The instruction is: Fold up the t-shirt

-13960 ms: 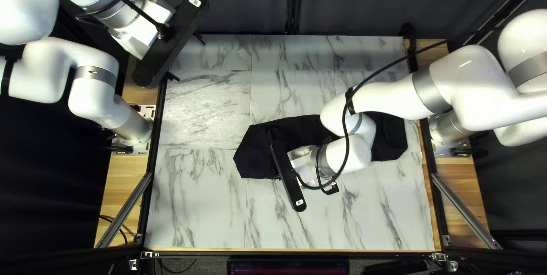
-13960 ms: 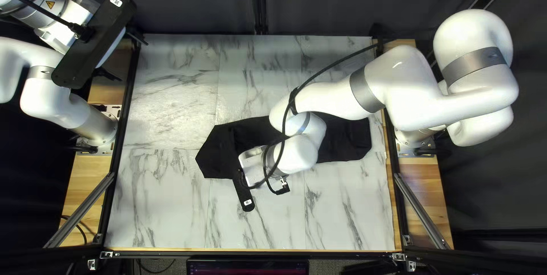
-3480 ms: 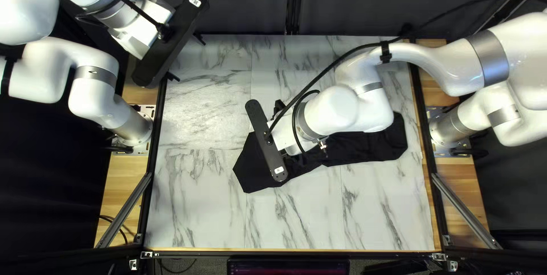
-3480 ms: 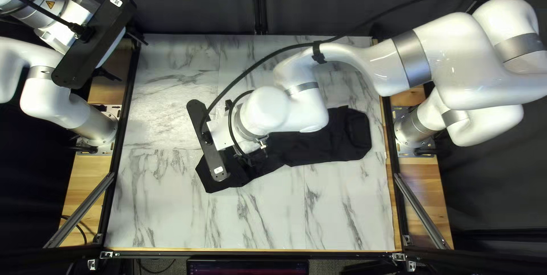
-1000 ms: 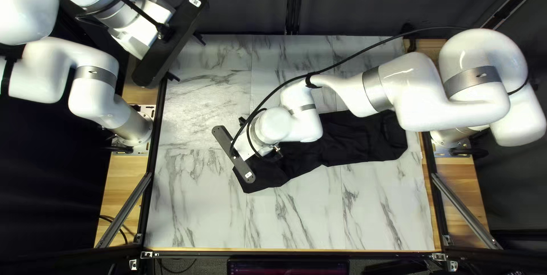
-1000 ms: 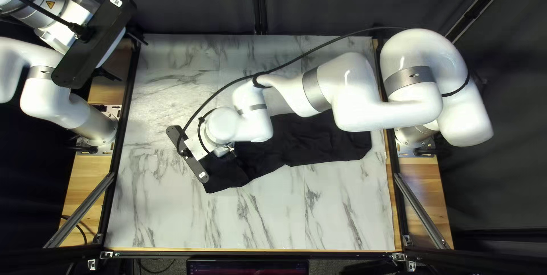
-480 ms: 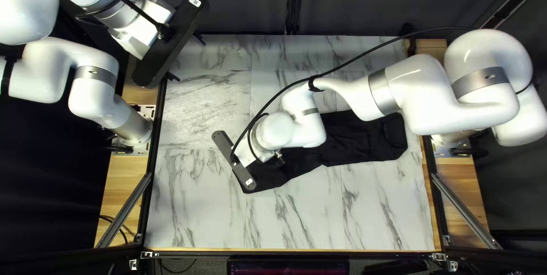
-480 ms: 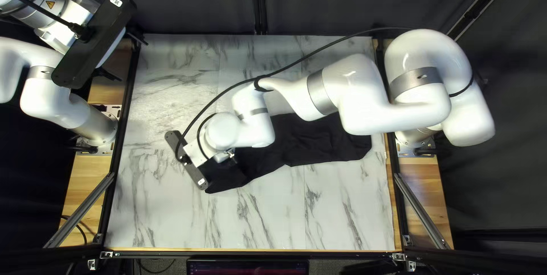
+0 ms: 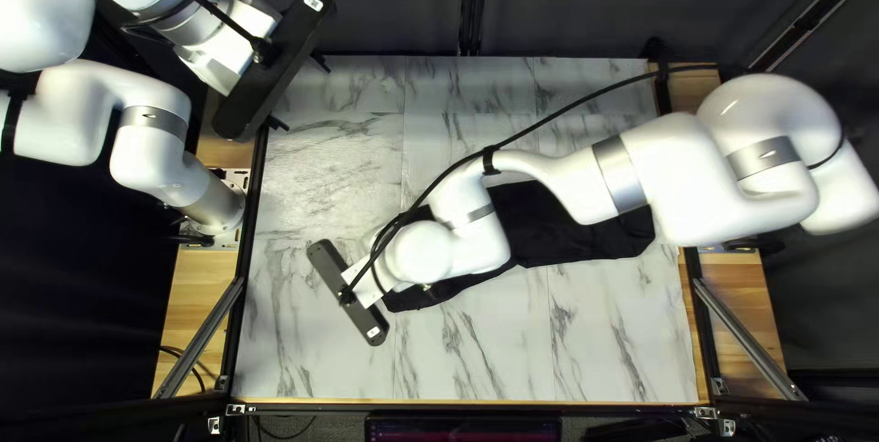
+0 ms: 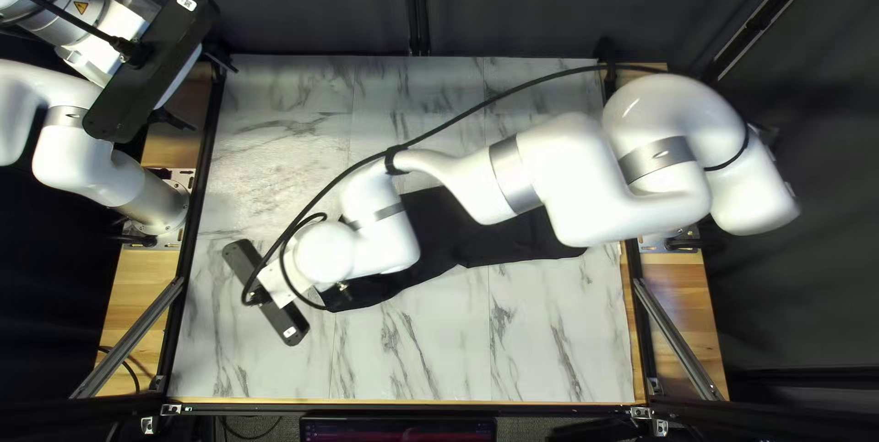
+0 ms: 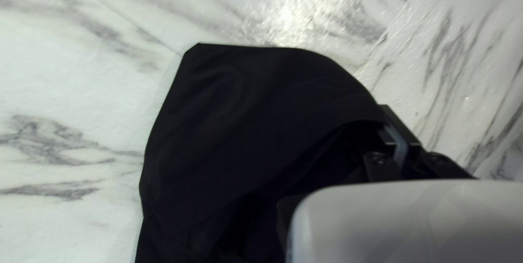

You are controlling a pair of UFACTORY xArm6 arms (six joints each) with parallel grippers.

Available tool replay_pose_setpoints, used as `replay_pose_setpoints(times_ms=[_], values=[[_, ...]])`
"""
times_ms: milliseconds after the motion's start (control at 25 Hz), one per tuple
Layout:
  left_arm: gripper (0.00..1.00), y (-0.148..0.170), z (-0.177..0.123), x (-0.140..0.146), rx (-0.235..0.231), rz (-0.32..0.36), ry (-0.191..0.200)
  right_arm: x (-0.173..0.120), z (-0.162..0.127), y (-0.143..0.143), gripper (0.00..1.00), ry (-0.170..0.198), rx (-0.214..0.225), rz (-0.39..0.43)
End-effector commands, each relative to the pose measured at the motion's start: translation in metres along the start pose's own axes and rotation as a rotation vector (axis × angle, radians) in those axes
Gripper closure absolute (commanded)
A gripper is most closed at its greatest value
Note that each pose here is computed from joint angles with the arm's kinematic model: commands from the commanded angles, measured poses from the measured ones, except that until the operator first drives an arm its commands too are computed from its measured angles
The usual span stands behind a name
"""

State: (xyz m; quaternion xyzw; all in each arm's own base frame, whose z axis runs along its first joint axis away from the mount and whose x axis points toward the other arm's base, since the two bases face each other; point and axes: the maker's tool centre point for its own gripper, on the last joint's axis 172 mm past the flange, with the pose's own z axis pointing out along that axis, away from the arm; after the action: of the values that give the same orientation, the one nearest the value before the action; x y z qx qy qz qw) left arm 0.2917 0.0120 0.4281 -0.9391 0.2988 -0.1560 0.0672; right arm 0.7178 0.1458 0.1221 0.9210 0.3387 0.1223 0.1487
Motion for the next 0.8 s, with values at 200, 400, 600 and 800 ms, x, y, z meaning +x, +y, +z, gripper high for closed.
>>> replay_pose_setpoints(times_ms=[200,400,600,800], values=[[0.0,0.0,0.0,0.0,0.0,0.0,0.0,-0.022,-0.001,-0.023,0.0,0.005,0.013,0.034],[0.0,0.0,0.0,0.0,0.0,0.0,0.0,-0.083,-0.019,-0.042,0.0,-0.01,0.028,0.12],[0.0,0.0,0.0,0.0,0.0,0.0,0.0,-0.13,-0.012,-0.045,0.0,-0.02,0.057,0.187],[0.0,0.0,0.0,0.0,0.0,0.0,0.0,-0.137,-0.001,-0.033,0.0,-0.005,0.08,0.209]])
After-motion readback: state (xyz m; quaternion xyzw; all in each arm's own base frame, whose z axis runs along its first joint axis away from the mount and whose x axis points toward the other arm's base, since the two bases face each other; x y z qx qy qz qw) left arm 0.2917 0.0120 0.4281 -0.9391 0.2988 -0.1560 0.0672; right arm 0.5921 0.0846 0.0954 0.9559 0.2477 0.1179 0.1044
